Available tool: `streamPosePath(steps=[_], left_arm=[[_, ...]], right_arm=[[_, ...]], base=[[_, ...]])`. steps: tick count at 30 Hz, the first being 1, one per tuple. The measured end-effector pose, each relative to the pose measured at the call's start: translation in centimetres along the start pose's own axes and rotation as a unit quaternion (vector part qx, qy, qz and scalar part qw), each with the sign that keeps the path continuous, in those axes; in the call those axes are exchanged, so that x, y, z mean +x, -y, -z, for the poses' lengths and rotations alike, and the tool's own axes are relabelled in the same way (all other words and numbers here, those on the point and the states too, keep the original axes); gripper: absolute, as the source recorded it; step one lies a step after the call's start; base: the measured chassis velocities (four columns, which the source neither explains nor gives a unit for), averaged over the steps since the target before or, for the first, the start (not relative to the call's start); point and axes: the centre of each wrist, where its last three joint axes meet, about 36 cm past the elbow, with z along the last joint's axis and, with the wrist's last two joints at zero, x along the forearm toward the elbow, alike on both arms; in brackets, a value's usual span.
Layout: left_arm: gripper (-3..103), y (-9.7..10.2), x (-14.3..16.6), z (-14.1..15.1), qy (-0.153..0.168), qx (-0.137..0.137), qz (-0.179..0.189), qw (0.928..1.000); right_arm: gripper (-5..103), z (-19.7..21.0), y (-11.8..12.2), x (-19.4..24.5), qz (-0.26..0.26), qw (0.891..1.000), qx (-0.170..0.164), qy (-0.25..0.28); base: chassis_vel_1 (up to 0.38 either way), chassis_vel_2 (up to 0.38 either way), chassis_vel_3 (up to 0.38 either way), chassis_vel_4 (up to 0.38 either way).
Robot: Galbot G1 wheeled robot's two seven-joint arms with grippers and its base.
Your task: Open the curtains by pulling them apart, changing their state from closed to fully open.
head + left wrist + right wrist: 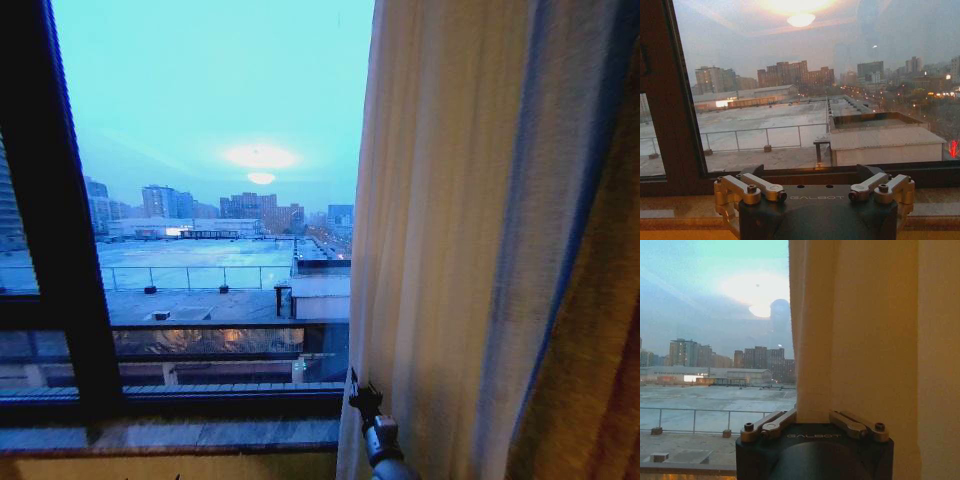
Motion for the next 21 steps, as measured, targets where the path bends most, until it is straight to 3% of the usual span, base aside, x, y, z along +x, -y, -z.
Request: streamPosePath(steps=[21], left_arm=[[100, 0.2, 0.2, 0.4, 0.004, 0.000, -0.003, 1.0000]], right_arm=[[0, 0.3, 0.4, 1.0, 0.006, 1.000, -0.021, -0.001]], base=[[-0.012, -0.008, 0.014, 0.011]])
